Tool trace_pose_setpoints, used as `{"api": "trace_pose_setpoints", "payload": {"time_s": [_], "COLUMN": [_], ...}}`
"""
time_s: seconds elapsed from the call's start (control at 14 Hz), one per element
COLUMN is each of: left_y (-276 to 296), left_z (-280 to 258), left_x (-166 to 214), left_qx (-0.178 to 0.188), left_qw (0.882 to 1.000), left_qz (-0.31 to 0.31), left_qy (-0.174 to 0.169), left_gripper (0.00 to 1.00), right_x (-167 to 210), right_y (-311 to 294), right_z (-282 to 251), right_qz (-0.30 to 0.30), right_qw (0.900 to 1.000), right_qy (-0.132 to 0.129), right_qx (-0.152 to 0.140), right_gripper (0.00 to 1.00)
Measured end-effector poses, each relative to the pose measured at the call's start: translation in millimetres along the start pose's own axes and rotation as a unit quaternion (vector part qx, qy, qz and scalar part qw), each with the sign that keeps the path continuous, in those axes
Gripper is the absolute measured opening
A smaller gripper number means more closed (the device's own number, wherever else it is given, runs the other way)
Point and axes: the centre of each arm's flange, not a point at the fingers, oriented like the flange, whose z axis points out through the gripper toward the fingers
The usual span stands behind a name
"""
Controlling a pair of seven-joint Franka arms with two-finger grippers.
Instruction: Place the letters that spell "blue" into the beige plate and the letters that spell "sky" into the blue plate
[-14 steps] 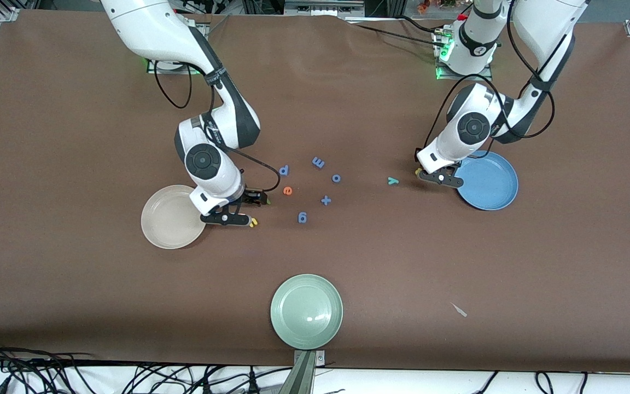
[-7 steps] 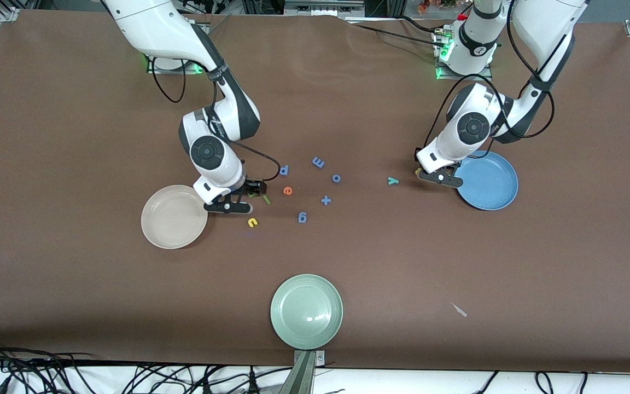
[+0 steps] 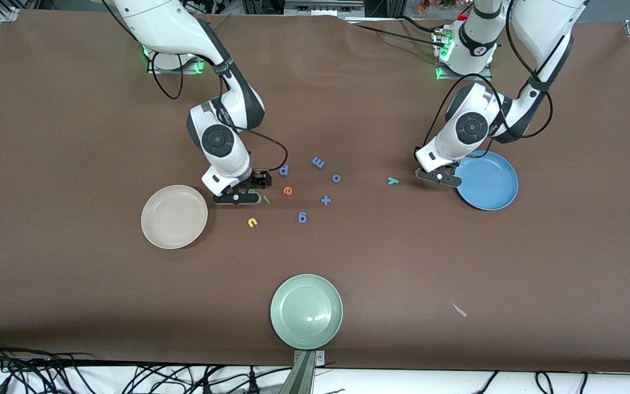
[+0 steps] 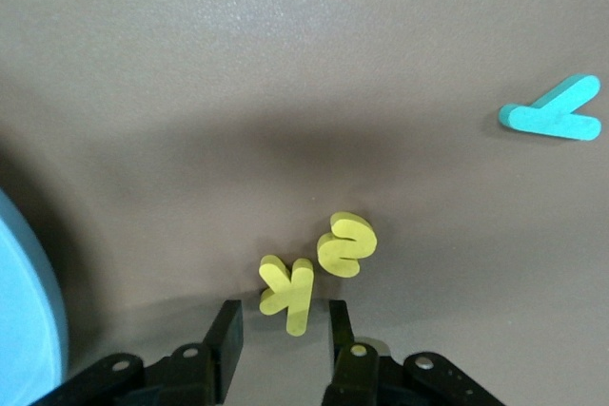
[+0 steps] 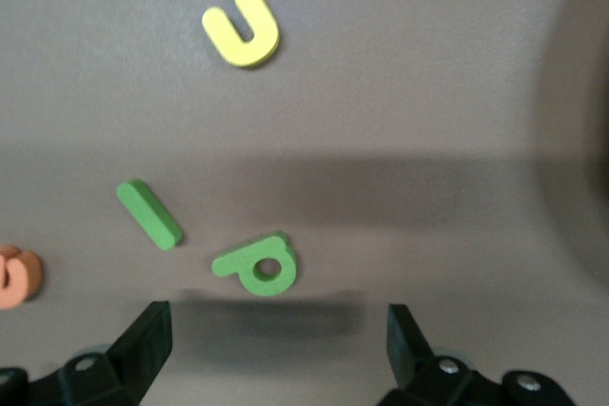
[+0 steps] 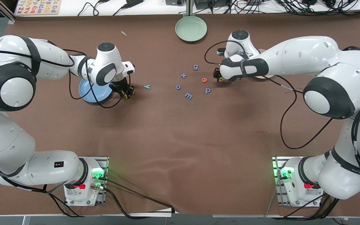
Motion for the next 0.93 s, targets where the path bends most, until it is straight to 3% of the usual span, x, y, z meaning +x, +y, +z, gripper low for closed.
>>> {"api": "trace_pose_setpoints", "payload": {"time_s": [0.43,0.5,0.93], "left_y": [0,0,-3], "left_z": [2,2,1], "left_x": [0,0,1], "left_qx": [0.002,0.002,0.000], "left_qw": [1.000,1.000,1.000], "left_qz": [0.004,0.003,0.000], "left_qy": [-0.001,-0.001,0.003], "left_gripper": [0.33,0.24,0.22], "right_x": [0,0,1], "right_y": [-2,-2,0], "right_z": [0,0,10], "right_qz": [-0.042,-0.047,-0.065], "right_qw": [0.999,0.999,0.997], "right_qy": [0.016,0.020,0.033], "right_qx": [-0.004,-0.003,-0.001], "right_gripper": [1.00,1.00,1.00]}}
